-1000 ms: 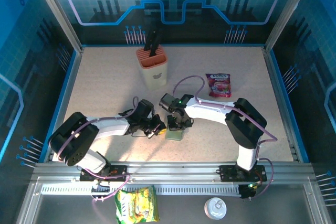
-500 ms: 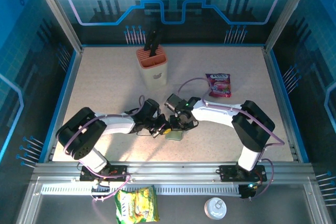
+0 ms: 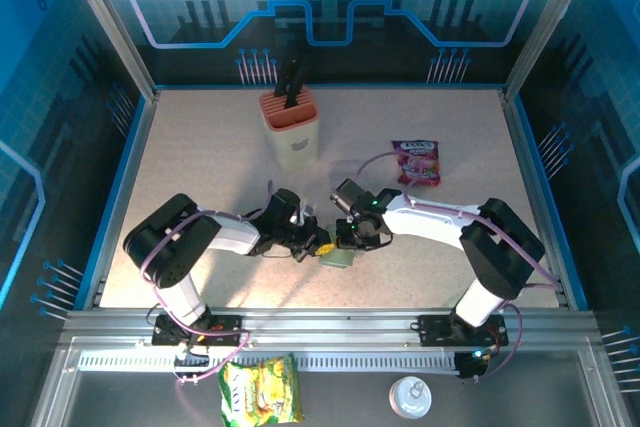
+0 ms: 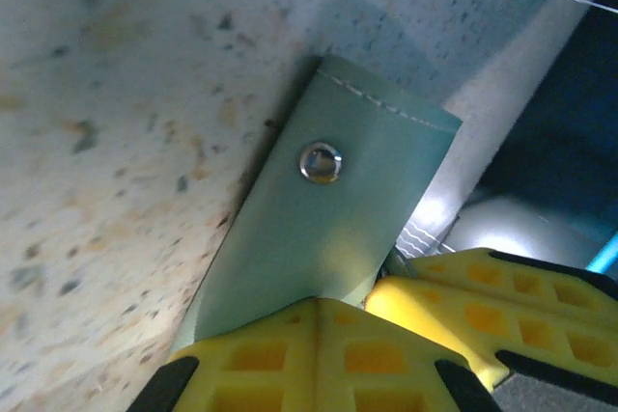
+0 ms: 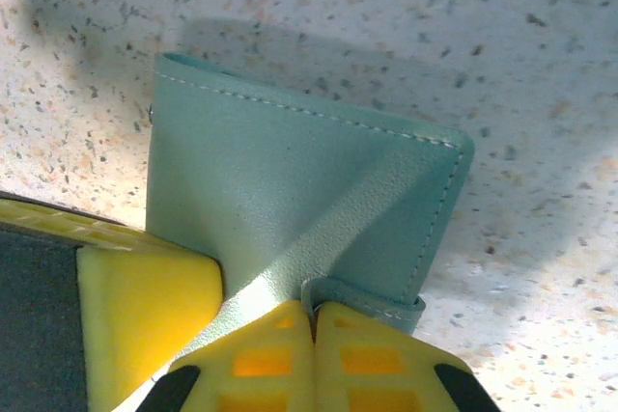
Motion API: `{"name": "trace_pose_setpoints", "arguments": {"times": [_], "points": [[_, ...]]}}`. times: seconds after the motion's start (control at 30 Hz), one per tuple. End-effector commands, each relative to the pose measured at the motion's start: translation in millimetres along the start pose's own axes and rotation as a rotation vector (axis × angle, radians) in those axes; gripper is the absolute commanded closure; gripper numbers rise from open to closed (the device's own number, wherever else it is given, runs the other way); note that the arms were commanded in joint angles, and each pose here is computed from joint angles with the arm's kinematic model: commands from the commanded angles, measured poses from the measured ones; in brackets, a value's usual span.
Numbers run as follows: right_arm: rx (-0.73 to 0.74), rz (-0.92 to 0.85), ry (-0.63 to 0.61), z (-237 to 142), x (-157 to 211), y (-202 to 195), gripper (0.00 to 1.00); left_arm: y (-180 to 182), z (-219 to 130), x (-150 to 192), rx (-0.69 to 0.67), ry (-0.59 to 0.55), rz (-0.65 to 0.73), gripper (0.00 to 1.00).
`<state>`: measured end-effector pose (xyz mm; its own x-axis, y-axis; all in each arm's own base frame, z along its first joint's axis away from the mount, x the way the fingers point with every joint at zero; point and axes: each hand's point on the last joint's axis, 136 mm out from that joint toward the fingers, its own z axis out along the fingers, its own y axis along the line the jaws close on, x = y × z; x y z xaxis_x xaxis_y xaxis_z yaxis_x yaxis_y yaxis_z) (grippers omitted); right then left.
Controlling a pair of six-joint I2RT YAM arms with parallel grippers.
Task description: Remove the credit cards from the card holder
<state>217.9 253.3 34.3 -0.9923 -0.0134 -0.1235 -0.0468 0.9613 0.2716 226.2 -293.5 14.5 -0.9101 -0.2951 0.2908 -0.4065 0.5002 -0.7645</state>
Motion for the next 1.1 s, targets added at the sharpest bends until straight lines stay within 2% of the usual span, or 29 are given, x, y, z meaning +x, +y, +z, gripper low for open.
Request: {"name": "trace_pose_setpoints", "arguments": {"times": [0.0,0.47,0.6,0.7,0.83,0.93,1.07], "points": [[0.072,0.049,0.036,0.4,12.5,-31.0,1.0,142.7,-6.0,-2.2,-0.419,-0.113,-0.26,1.0],[0.065,0.1,0.02,-15.5,16.1,-61.8,1.0,152.7,-8.5,-3.1,-0.421,-0.141,-0.288,1.0],[0.061,0.098,0.011,-19.2,15.7,-62.8,1.0,143.2,-6.7,-3.9,-0.382,-0.135,-0.265,1.0],[0.018,0.083,0.015,-17.9,14.1,-53.6,1.0,123.1,-2.0,-2.8,-0.325,-0.112,-0.226,1.0],[-0.03,0.085,0.032,-13.6,12.9,-42.7,0.8,93.9,4.6,1.8,-0.282,-0.092,-0.174,1.0],[-0.043,0.089,0.038,-11.2,12.7,-39.2,0.71,73.5,4.9,3.3,-0.256,-0.094,-0.143,1.0],[-0.037,0.091,0.052,-6.5,12.5,-38.6,0.67,47.9,-1.7,2.7,-0.228,-0.111,-0.11,1.0]]}}
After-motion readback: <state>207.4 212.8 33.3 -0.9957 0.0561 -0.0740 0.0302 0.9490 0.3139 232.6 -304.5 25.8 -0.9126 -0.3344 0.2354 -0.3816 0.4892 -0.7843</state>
